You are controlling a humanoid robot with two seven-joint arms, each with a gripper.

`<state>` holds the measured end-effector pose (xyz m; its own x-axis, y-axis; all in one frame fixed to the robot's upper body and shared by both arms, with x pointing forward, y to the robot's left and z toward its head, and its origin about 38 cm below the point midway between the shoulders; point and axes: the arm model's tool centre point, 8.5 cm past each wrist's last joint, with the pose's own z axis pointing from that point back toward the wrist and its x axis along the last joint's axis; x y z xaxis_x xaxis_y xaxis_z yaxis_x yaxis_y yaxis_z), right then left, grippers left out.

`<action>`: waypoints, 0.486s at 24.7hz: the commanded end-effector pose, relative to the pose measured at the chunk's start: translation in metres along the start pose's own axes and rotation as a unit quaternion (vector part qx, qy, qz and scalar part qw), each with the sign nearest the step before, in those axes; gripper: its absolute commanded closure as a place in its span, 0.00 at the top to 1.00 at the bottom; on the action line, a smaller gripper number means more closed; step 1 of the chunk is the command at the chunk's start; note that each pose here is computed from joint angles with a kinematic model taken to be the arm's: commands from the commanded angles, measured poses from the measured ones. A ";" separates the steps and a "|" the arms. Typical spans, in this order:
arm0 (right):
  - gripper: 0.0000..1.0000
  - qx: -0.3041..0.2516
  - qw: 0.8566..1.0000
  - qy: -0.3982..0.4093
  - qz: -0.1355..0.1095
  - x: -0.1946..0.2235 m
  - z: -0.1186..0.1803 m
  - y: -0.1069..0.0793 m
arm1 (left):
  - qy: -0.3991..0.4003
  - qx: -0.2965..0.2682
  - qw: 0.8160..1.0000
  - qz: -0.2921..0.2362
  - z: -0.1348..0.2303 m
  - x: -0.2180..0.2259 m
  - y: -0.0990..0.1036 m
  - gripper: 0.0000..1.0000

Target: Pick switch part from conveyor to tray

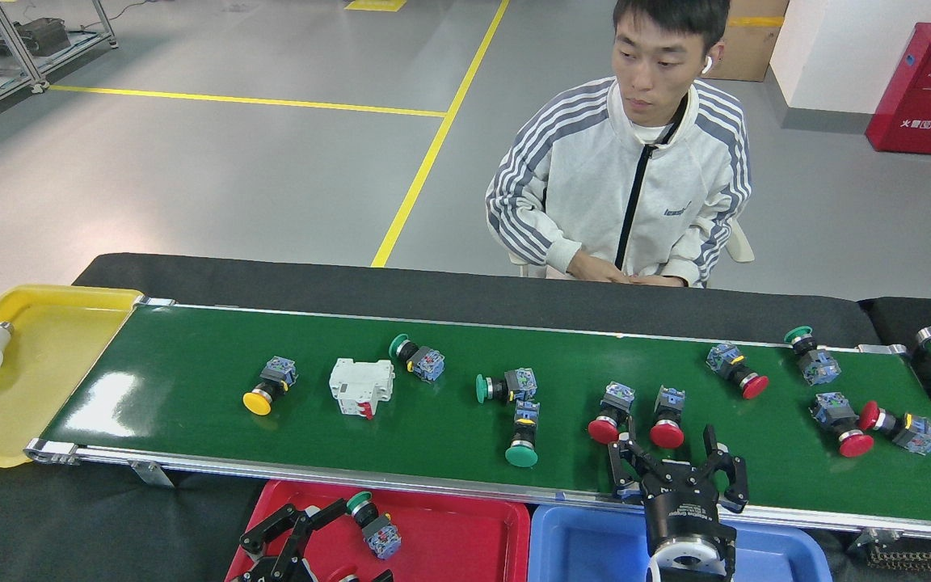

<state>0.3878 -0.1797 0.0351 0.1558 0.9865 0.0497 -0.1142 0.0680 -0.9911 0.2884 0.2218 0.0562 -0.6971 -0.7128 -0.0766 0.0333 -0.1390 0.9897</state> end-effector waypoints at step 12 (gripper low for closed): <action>0.05 -0.005 0.998 -0.057 0.039 0.016 0.000 -0.007 | 0.288 -0.017 0.958 0.004 0.050 -0.130 -0.013 1.00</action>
<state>0.3875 -0.1687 0.0304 0.0549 0.9983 -0.0201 -0.1475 -0.0118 -0.9890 0.3377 0.3465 0.0491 -0.1767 -0.9768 -0.1207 0.0977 -0.1394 0.9854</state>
